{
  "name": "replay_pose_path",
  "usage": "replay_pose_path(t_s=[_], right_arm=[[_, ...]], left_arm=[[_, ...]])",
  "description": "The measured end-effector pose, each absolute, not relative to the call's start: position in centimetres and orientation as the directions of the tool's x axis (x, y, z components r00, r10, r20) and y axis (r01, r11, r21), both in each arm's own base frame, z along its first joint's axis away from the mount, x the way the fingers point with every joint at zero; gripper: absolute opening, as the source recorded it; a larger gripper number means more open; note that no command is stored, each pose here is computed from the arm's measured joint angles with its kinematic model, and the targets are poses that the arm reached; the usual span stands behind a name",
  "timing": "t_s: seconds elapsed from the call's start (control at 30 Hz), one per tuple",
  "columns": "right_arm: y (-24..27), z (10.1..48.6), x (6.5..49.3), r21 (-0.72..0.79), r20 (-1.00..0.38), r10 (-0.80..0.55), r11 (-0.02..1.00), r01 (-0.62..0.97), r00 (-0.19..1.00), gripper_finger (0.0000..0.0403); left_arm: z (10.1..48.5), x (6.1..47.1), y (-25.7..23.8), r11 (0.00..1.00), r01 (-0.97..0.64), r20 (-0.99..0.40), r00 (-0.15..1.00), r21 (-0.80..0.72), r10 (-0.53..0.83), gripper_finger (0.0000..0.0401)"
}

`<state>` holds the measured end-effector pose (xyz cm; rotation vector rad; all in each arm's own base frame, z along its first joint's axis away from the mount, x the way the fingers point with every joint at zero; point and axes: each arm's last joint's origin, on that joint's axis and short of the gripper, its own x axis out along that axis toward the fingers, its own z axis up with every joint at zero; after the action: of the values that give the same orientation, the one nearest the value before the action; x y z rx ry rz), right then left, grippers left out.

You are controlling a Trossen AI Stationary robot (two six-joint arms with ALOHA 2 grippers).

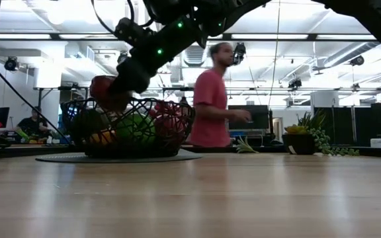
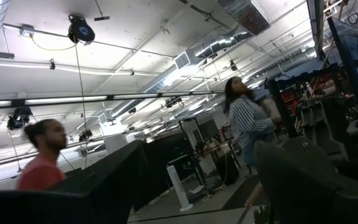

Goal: Build produce basket
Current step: Put the red apple into the basket

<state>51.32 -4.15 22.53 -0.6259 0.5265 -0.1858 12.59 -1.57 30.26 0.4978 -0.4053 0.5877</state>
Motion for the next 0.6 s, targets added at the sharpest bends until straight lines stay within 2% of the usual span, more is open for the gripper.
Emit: replay_pose_path(t_s=[0.3, 0.47, 0.6], right_arm=[[-4.1, 22.9, 51.4, -0.468, -0.412, -0.317, 0.878, 0.099, 0.854, 0.0327], [-4.3, 23.4, 51.2, -0.272, -0.413, -0.319, 0.937, 0.219, 0.853, 0.0327], [-4.8, 24.2, 50.7, -0.149, -0.434, -0.29, 0.957, 0.25, 0.853, 0.0327]], left_arm=[[30.2, 12.6, -1.6, 0.712, -0.615, 0.492, 0.761, 0.34, 0.422, 0.0288], [30.2, 12.6, -1.5, 0.71, -0.619, 0.49, 0.759, 0.337, 0.429, 0.0288], [30.2, 12.6, -1.5, 0.71, -0.619, 0.49, 0.759, 0.337, 0.429, 0.0288]])
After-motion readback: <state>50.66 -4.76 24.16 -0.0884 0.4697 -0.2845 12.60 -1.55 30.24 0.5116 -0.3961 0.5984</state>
